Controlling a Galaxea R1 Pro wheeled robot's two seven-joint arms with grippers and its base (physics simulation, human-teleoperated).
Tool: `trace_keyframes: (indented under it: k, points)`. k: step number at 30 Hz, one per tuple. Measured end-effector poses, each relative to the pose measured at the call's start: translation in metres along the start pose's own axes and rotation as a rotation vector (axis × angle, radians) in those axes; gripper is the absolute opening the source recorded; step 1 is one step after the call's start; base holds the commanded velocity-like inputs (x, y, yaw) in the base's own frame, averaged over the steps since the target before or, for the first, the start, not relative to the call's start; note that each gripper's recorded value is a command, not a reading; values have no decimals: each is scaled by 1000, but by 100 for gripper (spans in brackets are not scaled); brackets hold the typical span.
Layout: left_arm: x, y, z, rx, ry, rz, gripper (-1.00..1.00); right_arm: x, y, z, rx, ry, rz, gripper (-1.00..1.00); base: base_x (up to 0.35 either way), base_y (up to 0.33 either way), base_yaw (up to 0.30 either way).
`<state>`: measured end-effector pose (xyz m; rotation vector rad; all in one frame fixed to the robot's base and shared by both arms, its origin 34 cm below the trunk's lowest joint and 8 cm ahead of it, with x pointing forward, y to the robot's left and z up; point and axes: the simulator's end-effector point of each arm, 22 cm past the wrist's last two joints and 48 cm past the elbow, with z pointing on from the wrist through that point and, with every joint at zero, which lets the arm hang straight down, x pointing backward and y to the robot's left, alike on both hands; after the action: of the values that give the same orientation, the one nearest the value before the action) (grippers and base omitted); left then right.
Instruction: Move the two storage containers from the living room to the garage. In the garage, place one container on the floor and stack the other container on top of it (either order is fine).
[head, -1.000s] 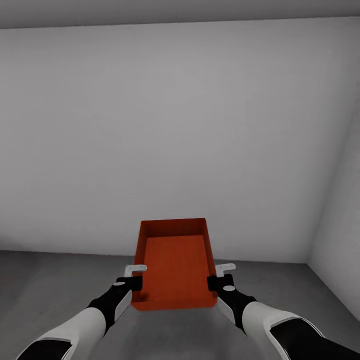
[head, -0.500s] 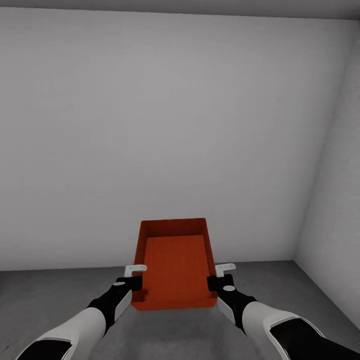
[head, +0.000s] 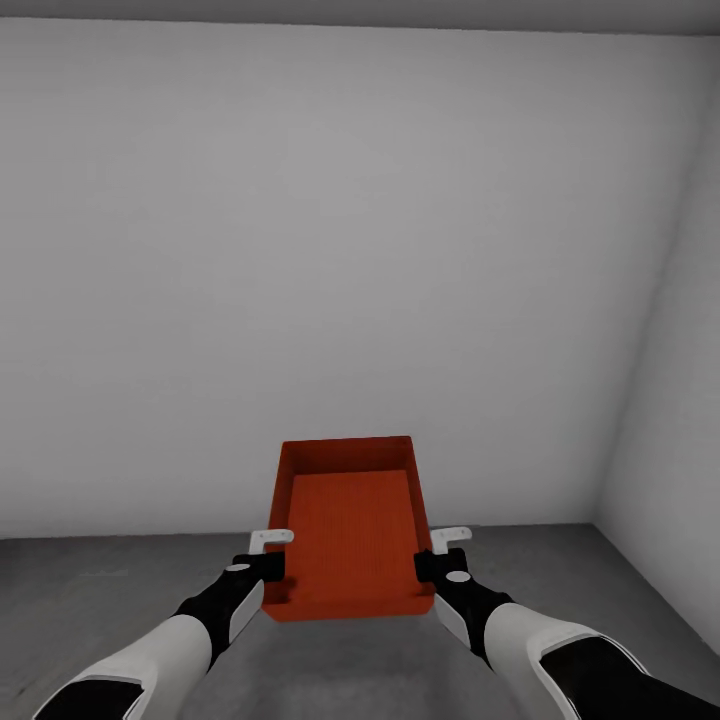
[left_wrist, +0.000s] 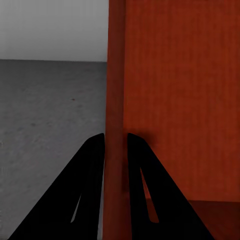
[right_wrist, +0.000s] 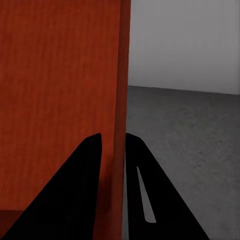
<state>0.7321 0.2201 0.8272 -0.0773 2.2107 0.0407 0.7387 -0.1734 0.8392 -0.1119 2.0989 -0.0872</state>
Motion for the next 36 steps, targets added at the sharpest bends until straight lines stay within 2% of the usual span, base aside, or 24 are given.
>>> trace_keyframes:
  k: [9, 25, 36]
  points:
    - [0, 0, 0, 0, 1, 0, -100, 0, 0, 0, 0, 1, 0, -100, 17, 0, 112]
    - [0, 0, 0, 0, 0, 0, -100, 0, 0, -1, 0, 0, 1, -100, 292, 0, 2]
    - [0, 0, 0, 0, 0, 0, -100, 0, 0, 0, 0, 0, 1, -100, 36, 0, 0]
